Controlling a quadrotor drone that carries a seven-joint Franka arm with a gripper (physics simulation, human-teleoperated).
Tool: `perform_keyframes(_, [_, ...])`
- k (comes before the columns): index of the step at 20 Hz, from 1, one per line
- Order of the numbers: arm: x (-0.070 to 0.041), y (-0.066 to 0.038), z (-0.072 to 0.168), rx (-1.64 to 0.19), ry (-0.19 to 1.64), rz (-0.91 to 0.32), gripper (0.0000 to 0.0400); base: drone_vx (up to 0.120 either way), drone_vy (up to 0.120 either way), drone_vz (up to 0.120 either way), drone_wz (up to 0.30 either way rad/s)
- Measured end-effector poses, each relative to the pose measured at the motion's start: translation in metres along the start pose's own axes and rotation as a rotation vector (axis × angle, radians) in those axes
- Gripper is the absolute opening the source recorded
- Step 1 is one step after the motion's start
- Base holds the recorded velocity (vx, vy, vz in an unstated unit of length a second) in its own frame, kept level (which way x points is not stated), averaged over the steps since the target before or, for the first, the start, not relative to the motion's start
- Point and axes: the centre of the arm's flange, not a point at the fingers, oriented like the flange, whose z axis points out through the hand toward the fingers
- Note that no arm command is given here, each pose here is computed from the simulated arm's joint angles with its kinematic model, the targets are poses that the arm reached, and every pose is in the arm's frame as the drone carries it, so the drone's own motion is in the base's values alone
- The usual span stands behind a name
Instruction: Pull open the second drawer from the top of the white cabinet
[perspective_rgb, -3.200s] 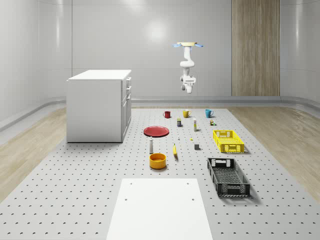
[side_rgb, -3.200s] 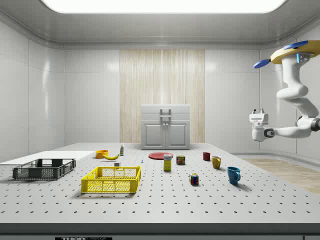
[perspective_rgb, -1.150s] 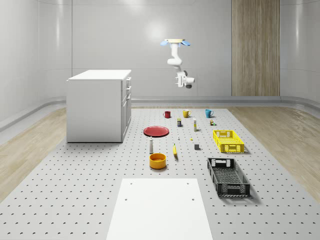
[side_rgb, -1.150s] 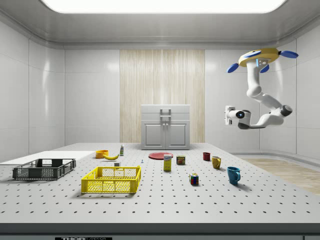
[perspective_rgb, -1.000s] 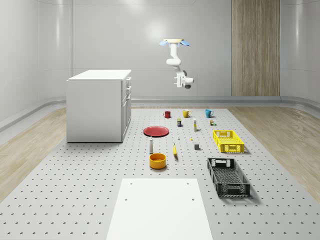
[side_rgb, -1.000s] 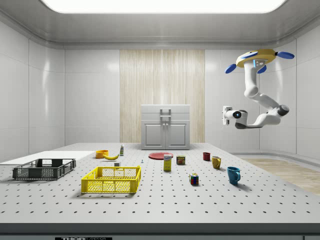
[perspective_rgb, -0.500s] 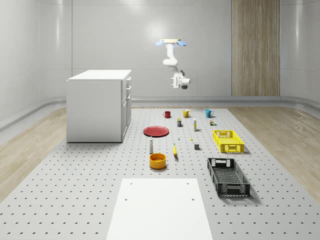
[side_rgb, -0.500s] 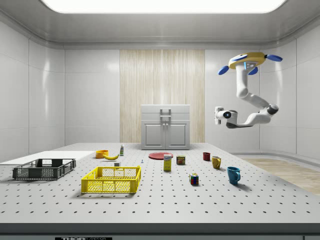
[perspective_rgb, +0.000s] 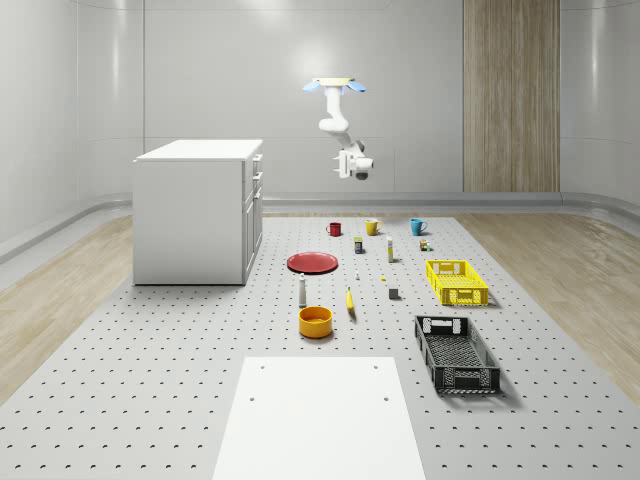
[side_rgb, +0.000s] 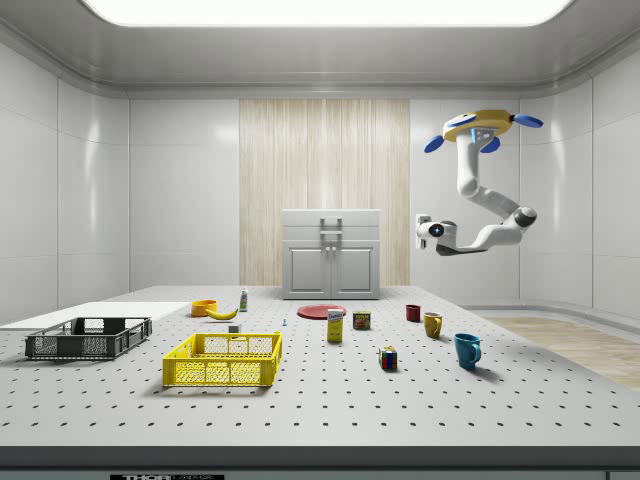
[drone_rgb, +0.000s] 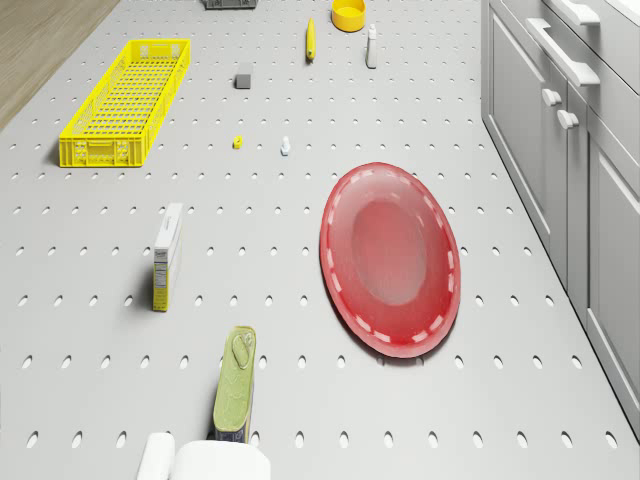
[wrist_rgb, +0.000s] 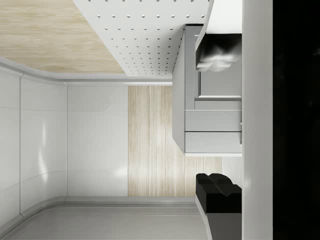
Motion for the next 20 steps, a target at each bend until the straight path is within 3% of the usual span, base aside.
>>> perform_keyframes(20, [0.0001,0.0000,0.0000,0.000,0.000,0.000,0.0300,0.120,-0.120,0.000,0.000])
